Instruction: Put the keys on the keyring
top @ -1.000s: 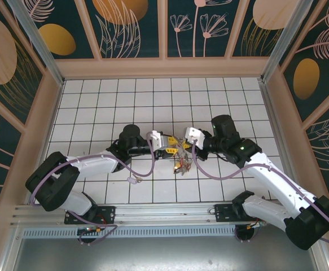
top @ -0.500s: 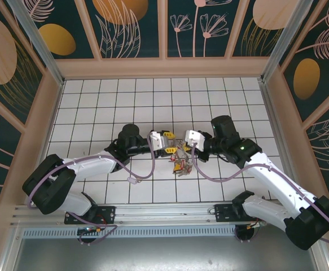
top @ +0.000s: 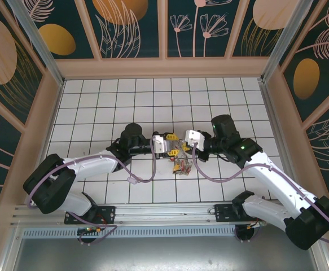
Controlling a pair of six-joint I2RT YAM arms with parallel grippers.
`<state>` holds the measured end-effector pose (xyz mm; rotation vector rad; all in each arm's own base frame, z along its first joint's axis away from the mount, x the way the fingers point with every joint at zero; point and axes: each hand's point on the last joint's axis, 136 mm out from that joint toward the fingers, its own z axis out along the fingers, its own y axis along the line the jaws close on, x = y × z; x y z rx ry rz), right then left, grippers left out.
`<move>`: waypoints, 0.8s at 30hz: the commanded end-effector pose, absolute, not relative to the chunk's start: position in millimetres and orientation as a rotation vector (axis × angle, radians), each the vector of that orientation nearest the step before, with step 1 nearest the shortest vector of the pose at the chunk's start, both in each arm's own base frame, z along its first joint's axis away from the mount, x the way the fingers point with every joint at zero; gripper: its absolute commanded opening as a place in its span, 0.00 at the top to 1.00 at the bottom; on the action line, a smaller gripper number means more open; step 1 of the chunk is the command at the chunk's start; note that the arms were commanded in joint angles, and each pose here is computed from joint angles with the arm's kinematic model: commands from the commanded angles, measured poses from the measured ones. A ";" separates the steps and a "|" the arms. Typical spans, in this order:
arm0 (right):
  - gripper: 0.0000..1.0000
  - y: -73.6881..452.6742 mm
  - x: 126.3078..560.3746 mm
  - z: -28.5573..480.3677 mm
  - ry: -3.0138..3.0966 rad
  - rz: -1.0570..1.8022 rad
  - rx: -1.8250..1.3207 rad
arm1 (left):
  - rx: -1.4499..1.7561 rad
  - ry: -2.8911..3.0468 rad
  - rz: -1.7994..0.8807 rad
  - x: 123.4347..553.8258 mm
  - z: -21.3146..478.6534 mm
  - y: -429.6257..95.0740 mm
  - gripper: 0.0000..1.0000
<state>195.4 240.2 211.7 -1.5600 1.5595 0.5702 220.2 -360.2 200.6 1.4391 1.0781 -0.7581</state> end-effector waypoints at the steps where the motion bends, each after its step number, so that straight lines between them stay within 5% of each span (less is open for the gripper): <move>1: 1.00 250.8 197.6 236.6 1.454 0.587 -1.555 | 1.472 1.013 -0.768 215.4 208.6 -367.9 0.56; 19: 1.00 254.4 207.2 244.1 1.423 0.555 -1.513 | 1.495 1.083 -0.814 216.3 201.6 -371.1 0.82; 24: 1.00 251.9 206.7 237.9 1.435 0.515 -1.530 | 1.491 1.082 -0.812 217.5 204.1 -371.8 1.00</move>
